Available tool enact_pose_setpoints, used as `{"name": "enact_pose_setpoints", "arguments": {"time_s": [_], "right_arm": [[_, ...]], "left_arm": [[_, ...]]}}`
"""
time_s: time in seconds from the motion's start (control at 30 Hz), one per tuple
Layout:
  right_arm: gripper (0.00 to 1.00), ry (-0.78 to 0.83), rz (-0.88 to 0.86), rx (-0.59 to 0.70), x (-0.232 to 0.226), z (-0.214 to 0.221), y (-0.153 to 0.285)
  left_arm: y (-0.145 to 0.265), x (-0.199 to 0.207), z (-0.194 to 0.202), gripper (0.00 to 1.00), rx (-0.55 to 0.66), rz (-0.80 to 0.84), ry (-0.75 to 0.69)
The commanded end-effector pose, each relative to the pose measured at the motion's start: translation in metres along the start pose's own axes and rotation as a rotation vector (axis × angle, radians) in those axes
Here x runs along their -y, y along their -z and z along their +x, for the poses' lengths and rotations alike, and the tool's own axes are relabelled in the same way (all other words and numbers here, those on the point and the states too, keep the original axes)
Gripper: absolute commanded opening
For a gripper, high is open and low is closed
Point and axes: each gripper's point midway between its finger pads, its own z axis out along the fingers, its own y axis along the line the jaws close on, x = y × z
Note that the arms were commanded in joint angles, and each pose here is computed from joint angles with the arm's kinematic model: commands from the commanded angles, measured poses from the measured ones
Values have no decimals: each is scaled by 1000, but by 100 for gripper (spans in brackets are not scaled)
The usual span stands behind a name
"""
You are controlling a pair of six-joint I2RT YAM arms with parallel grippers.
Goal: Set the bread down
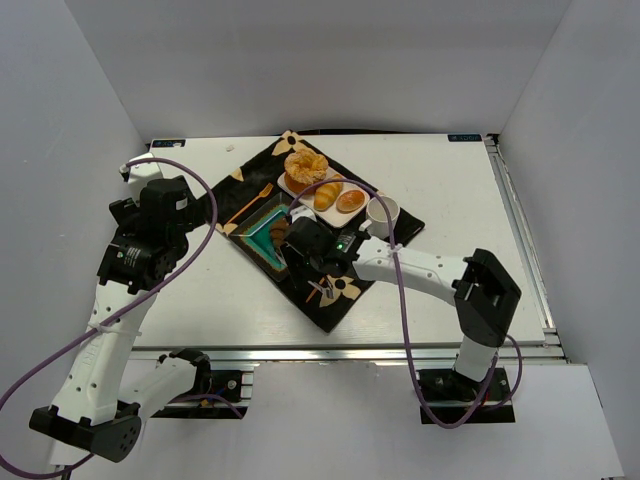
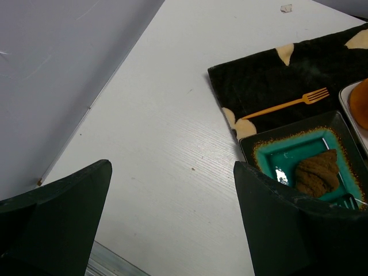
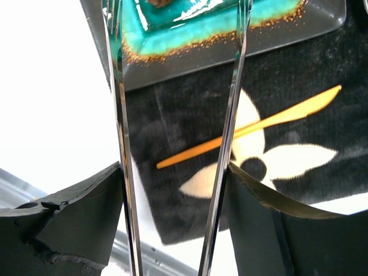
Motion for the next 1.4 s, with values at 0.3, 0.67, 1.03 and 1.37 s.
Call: {"name": "enact_pose_setpoints", "arguments": {"time_s": [0.3, 0.67, 1.03, 1.37], "right_arm": [[72, -74, -65, 219, -12, -71, 93], [74, -497, 286, 419, 88, -96, 192], [71, -904, 690, 356, 257, 26, 223], [69, -1016, 785, 143, 293, 124, 152]], "left_arm": [[1, 0, -2, 98, 12, 4, 1], [1, 4, -4, 98, 11, 19, 6], [2, 10, -2, 98, 5, 46, 6], [3, 12, -2, 98, 1, 55, 4]]}}
